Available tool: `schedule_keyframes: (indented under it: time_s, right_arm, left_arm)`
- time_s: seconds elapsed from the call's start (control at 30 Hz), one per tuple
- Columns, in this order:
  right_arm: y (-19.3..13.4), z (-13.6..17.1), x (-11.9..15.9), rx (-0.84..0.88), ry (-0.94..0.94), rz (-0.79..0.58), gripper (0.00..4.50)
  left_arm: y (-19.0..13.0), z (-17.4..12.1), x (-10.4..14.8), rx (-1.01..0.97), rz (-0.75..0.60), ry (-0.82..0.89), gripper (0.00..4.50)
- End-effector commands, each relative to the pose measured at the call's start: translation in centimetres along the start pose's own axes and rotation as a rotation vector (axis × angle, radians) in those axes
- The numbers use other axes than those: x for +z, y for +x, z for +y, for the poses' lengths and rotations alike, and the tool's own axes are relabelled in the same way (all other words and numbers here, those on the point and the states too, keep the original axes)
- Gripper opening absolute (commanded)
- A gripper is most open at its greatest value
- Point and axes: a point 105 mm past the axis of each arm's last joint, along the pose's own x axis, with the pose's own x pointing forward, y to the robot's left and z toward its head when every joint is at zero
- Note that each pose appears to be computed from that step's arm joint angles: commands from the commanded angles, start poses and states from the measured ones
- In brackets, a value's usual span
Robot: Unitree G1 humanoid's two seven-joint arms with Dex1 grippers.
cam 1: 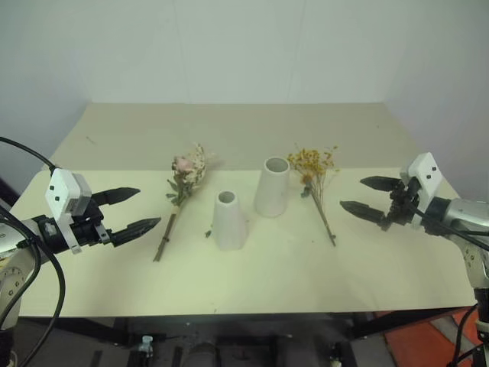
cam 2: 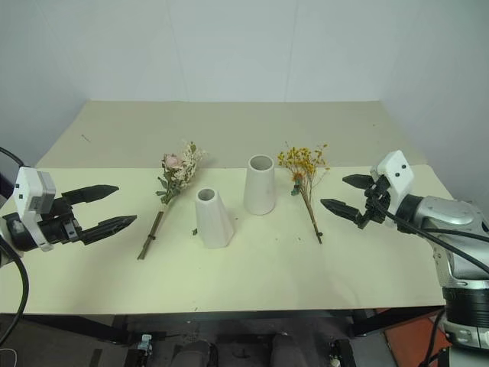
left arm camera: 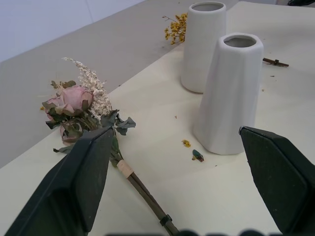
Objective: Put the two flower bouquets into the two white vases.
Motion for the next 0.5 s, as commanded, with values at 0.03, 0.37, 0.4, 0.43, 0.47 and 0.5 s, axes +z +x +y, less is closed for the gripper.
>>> schedule_keyframes:
  time_s: [0.03, 0.37, 0.4, 0.43, 0.47, 0.5]
  right_arm:
    - [-0.75, -0.06, 1.65, 0.006, -0.054, -0.039, 4.5]
    - [-0.62, -0.13, 1.72, 0.013, -0.061, -0.041, 4.5]
    - [-0.57, -0.1, 1.72, 0.013, -0.062, -0.042, 4.5]
    - [-0.54, -0.08, 1.72, 0.014, -0.062, -0.042, 4.5]
    - [-0.52, -0.07, 1.72, 0.013, -0.062, -0.042, 4.5]
    - [-0.52, -0.09, 1.7, 0.013, -0.061, -0.042, 4.5]
  left_arm:
    - [-0.33, 0.2, 1.38, 0.009, -0.019, 0.067, 4.45]
    - [-0.03, 0.03, 1.53, 0.008, -0.031, 0.068, 4.45]
    - [0.02, 0.01, 1.56, 0.007, -0.032, 0.068, 4.45]
    - [0.05, -0.01, 1.57, 0.006, -0.033, 0.068, 4.45]
    - [0.11, -0.05, 1.59, 0.003, -0.035, 0.068, 4.45]
    - [0.17, -0.08, 1.62, 0.001, -0.036, 0.068, 4.45]
